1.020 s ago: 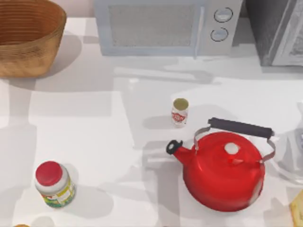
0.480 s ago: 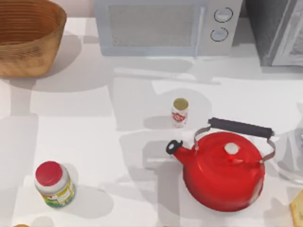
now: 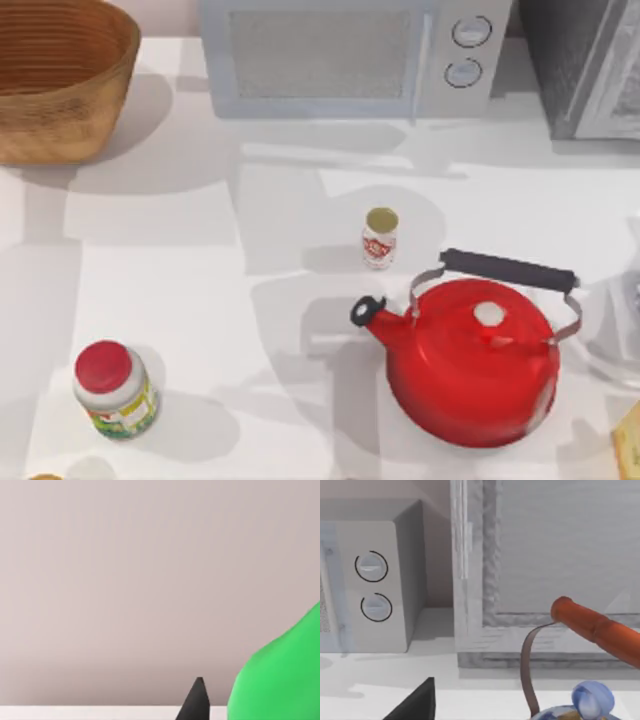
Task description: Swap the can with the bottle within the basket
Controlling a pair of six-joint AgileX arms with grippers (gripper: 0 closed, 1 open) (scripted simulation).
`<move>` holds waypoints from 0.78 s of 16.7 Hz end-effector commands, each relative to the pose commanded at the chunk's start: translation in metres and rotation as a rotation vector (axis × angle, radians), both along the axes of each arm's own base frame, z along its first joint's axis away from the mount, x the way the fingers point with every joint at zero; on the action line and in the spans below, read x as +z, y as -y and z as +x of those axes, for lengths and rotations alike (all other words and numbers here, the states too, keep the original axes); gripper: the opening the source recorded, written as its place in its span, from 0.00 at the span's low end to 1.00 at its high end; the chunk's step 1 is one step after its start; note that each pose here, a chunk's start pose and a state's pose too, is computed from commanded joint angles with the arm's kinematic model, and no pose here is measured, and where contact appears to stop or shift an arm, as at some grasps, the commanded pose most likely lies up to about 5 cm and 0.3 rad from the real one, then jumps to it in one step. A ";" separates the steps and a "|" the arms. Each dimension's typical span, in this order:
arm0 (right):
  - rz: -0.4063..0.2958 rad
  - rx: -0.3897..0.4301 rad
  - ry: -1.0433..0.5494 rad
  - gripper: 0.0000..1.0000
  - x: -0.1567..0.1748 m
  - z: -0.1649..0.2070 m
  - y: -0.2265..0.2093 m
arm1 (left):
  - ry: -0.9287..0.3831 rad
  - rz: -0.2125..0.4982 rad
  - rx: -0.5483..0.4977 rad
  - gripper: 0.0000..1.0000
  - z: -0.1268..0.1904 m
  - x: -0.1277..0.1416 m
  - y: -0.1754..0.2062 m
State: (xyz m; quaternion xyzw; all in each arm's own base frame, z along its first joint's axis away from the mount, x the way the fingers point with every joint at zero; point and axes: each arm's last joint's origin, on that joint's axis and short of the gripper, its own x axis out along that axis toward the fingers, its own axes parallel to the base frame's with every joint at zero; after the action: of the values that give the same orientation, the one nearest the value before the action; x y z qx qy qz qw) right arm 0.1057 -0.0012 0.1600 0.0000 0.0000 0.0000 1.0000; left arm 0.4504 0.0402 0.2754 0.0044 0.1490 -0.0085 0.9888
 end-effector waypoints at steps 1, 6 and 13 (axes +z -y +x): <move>0.000 0.000 0.000 1.00 0.000 0.000 0.000 | 0.000 0.000 0.000 0.38 0.000 0.000 0.000; 0.000 0.000 0.000 1.00 0.000 0.000 0.000 | 0.000 0.000 0.000 0.75 0.000 0.000 0.000; 0.000 0.000 0.000 1.00 0.000 0.000 0.000 | 0.000 0.000 0.000 1.00 0.000 0.000 0.000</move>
State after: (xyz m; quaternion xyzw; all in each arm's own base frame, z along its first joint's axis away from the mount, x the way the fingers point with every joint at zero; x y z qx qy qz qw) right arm 0.1057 -0.0012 0.1600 0.0000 0.0000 0.0000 1.0000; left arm 0.4504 0.0402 0.2754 0.0044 0.1490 -0.0085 0.9888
